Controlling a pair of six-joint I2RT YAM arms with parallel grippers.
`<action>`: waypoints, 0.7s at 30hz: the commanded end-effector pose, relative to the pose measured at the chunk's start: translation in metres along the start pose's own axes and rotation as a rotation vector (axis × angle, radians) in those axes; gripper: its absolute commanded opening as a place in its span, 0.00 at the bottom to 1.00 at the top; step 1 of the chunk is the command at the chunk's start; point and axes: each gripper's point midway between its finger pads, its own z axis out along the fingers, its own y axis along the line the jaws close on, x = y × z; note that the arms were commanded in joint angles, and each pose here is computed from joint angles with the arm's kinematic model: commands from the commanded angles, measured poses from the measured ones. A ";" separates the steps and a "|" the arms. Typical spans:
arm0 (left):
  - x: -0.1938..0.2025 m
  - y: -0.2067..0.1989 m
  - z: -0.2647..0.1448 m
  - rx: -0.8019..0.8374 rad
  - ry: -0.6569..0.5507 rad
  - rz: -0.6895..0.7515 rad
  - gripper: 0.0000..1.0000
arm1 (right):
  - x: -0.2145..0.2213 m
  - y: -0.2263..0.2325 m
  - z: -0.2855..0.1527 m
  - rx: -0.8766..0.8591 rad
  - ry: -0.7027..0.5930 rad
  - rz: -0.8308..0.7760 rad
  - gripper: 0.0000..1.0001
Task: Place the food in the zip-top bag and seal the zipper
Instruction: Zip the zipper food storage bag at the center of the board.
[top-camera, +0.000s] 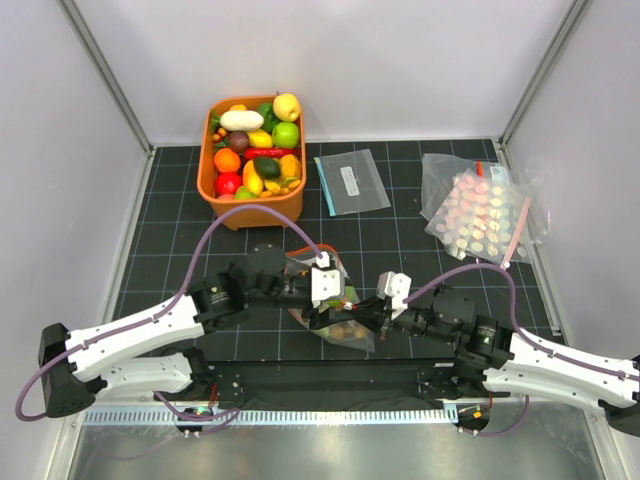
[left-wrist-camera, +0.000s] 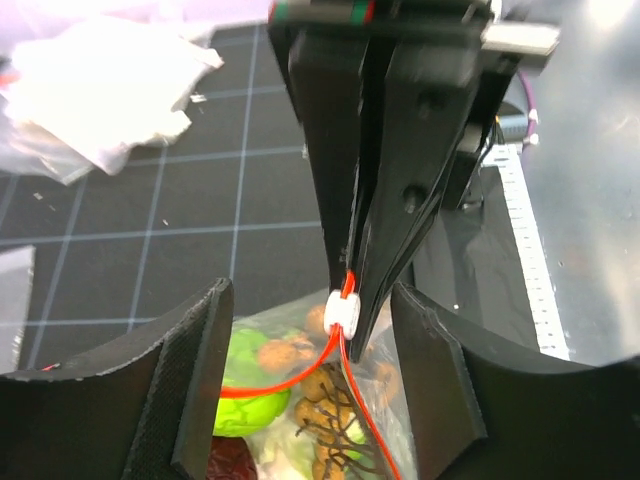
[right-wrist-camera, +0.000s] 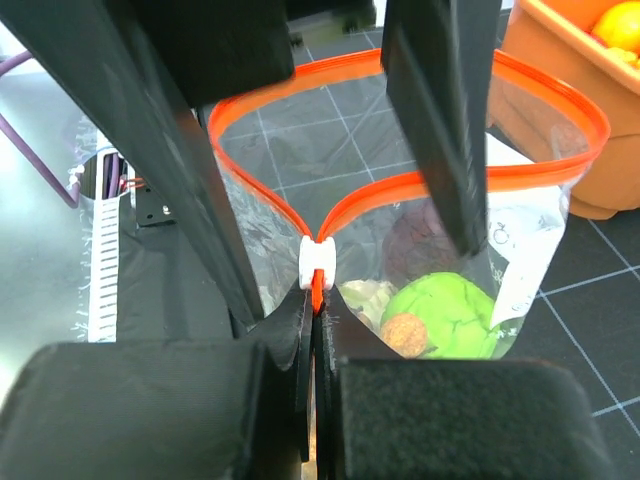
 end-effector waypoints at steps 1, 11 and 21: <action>-0.016 0.001 0.002 0.022 -0.009 0.017 0.66 | -0.031 -0.003 -0.006 0.015 -0.095 -0.015 0.01; -0.018 0.001 0.000 0.028 0.004 0.011 0.35 | -0.034 -0.008 -0.013 0.048 -0.124 -0.016 0.01; -0.026 -0.004 -0.003 0.047 -0.025 0.005 0.53 | -0.029 -0.007 -0.007 0.042 -0.094 -0.018 0.01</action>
